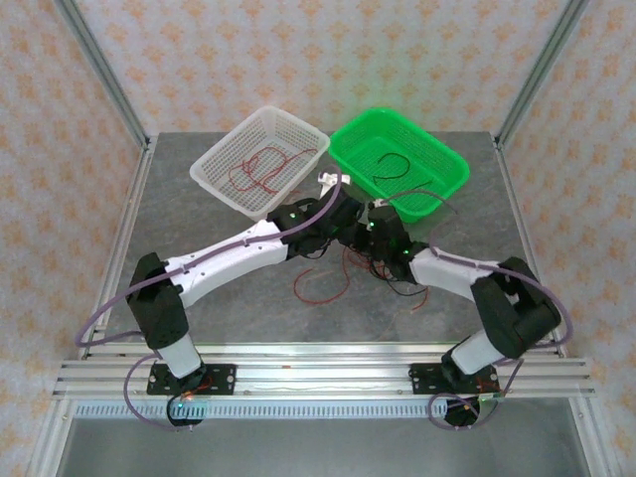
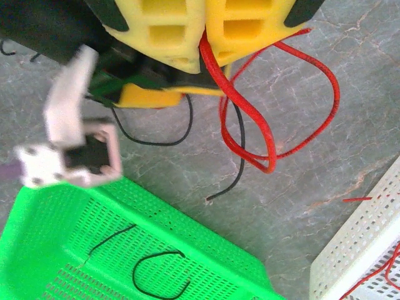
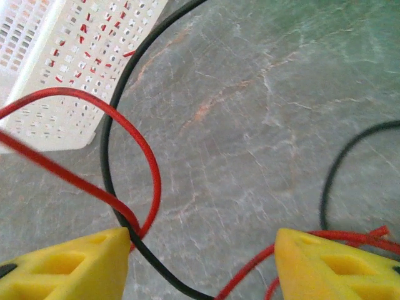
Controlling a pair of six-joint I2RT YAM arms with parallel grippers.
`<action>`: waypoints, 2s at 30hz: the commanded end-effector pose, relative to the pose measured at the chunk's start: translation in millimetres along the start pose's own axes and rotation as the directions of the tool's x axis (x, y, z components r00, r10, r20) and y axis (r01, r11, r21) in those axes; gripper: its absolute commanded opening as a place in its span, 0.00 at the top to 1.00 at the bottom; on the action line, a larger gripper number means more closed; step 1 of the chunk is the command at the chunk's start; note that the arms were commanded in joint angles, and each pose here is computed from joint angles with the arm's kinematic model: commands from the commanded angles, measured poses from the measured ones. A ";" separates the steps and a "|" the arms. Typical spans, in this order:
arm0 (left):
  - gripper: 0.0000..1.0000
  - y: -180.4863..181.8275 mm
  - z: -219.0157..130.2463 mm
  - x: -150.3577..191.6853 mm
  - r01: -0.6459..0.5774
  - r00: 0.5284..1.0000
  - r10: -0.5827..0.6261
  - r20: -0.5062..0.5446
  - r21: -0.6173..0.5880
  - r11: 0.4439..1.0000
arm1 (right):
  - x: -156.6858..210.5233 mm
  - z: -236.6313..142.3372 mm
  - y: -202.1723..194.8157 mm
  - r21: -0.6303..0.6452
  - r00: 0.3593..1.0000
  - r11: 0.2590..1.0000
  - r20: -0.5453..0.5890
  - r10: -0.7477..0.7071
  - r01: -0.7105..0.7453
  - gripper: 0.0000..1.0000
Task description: Untangle the cables
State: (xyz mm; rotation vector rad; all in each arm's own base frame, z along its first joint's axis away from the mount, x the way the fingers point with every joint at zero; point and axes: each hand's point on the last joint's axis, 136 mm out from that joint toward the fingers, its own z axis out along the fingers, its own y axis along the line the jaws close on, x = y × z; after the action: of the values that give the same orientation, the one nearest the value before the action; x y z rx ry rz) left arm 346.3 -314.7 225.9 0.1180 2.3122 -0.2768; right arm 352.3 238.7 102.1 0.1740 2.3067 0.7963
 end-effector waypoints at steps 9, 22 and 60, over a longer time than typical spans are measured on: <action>1.00 -15.3 -38.9 -23.8 0.009 0.998 -0.015 0.055 0.094 0.996 | -25.3 32.1 22.0 -0.073 0.998 0.997 0.054 -0.012 0.016 0.45; 1.00 -0.5 -106.3 -74.3 0.021 0.979 -0.039 0.201 0.095 0.995 | 5.6 62.6 -38.3 0.104 0.999 0.994 0.007 0.031 -0.032 0.79; 1.00 188.4 -94.9 -229.6 0.264 0.829 -0.004 0.559 -0.386 0.884 | -26.9 -32.4 20.4 -0.041 0.995 0.996 0.061 -0.083 0.085 0.22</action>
State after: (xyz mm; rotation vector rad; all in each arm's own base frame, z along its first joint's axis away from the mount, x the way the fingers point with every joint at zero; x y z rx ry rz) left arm 450.3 -112.9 433.2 -0.3238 1.7776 0.1218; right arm 362.7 237.2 147.5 0.1034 2.2037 0.8032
